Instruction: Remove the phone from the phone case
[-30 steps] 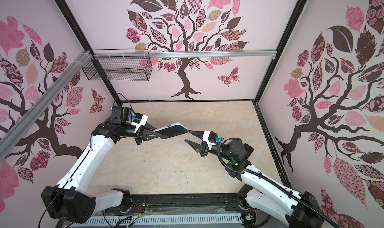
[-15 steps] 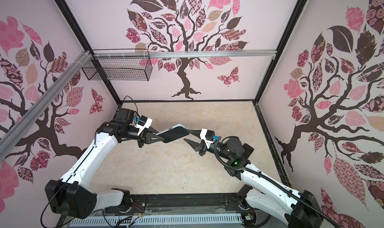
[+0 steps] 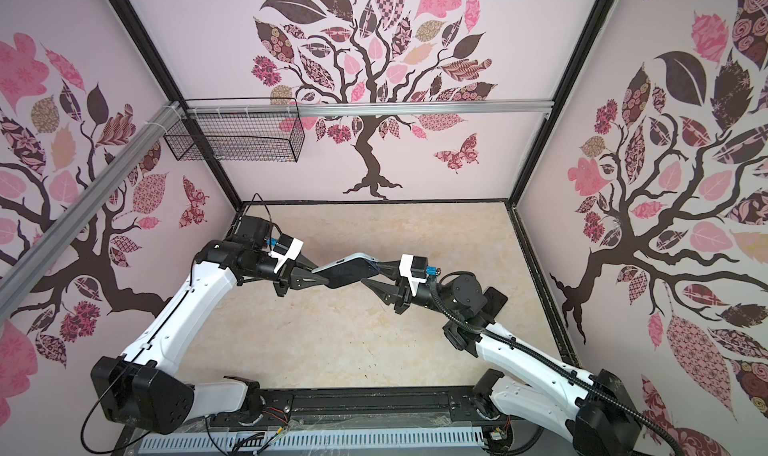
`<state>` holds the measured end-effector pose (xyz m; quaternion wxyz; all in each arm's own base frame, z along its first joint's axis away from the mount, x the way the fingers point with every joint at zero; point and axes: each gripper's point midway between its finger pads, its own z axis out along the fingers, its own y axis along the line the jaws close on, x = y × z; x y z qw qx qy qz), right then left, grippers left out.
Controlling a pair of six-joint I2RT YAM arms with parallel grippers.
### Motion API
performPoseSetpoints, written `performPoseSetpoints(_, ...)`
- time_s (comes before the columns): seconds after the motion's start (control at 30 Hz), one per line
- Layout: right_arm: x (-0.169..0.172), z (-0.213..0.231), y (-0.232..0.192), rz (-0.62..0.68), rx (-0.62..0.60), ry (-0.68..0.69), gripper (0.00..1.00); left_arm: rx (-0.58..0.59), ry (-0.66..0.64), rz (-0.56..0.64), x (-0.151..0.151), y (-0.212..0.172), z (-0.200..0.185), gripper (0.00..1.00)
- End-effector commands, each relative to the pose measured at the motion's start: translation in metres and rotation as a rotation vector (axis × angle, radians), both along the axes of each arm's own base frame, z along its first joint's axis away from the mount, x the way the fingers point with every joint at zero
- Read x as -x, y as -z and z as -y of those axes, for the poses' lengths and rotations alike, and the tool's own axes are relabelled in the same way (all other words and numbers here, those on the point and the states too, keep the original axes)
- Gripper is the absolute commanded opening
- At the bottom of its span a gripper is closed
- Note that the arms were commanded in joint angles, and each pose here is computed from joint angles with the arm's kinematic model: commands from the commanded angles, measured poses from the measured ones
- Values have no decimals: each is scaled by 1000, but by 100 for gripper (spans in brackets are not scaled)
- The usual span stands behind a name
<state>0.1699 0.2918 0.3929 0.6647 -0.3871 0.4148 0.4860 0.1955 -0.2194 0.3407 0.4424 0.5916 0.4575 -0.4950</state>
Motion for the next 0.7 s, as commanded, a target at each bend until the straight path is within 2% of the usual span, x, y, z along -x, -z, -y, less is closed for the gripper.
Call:
performPoseSetpoints(0.0,13,-2,-42,48,-101,-57,39,221,73,12,32,-58,3,0)
performPoseSetpoints(0.1,16,-2,-49,43,-141,-84,37,213,76,-17,25,-60,6,0)
performPoseSetpoints(0.27,14,-1,-53,36,-170,-86,35,220,90,6,32,-72,6,0)
performPoseSetpoints(0.43,14,1,-58,62,-162,-59,35,228,78,67,27,-76,4,0)
performPoseSetpoints(0.5,15,-3,-61,93,-124,-54,35,233,77,101,24,-78,4,0)
performPoseSetpoints(0.67,19,-10,-80,178,-75,-65,33,259,81,230,22,-97,3,0)
